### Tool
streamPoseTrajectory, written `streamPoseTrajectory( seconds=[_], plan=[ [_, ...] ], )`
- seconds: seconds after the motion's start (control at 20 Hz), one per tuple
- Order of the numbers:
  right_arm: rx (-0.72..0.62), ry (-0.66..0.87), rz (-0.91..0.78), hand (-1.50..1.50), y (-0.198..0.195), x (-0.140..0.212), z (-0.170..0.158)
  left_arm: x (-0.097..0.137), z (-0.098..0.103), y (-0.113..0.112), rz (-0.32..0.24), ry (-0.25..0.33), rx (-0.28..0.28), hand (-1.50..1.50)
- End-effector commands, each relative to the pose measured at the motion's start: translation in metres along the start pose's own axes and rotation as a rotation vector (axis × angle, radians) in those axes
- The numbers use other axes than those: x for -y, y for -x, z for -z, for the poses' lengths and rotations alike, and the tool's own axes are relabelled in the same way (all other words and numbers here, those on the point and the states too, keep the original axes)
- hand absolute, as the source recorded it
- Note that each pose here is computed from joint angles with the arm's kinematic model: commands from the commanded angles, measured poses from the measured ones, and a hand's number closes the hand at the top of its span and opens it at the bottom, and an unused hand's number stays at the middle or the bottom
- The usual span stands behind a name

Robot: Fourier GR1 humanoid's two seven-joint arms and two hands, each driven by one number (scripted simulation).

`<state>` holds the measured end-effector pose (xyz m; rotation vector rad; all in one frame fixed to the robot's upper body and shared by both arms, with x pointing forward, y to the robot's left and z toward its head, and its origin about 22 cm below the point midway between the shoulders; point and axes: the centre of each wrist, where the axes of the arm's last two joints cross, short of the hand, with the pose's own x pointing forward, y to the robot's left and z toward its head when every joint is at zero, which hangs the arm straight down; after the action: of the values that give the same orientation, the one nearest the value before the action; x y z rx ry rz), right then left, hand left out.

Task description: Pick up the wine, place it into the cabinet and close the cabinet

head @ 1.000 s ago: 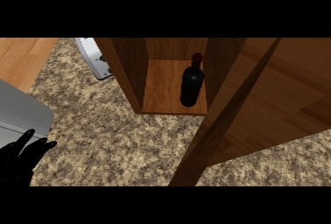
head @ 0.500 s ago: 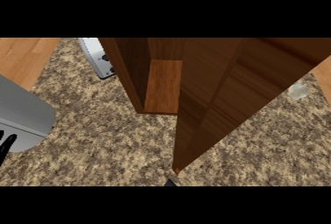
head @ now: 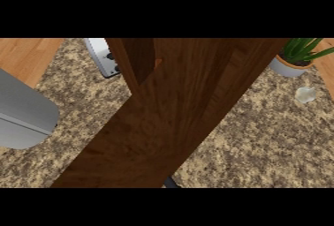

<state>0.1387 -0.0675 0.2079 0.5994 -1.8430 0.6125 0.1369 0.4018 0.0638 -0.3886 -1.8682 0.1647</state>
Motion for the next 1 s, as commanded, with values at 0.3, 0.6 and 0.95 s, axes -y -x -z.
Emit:
streamPoseTrajectory(
  seconds=[0.3, 0.6, 0.95],
  plan=[
    [0.003, 0.105, -0.031, 1.50, -0.011, 0.023, 0.124, -0.038, -0.004, -0.019, -0.007, 0.001, 0.033, -1.50],
    [-0.025, 0.058, -0.028, 1.50, 0.013, 0.052, 0.167, -0.045, -0.014, -0.029, 0.012, 0.002, 0.028, -1.50],
    [-0.252, -0.323, 0.015, 1.50, 0.024, 0.056, 0.190, -0.048, -0.015, -0.029, 0.004, 0.003, 0.016, -1.50]
  ],
)
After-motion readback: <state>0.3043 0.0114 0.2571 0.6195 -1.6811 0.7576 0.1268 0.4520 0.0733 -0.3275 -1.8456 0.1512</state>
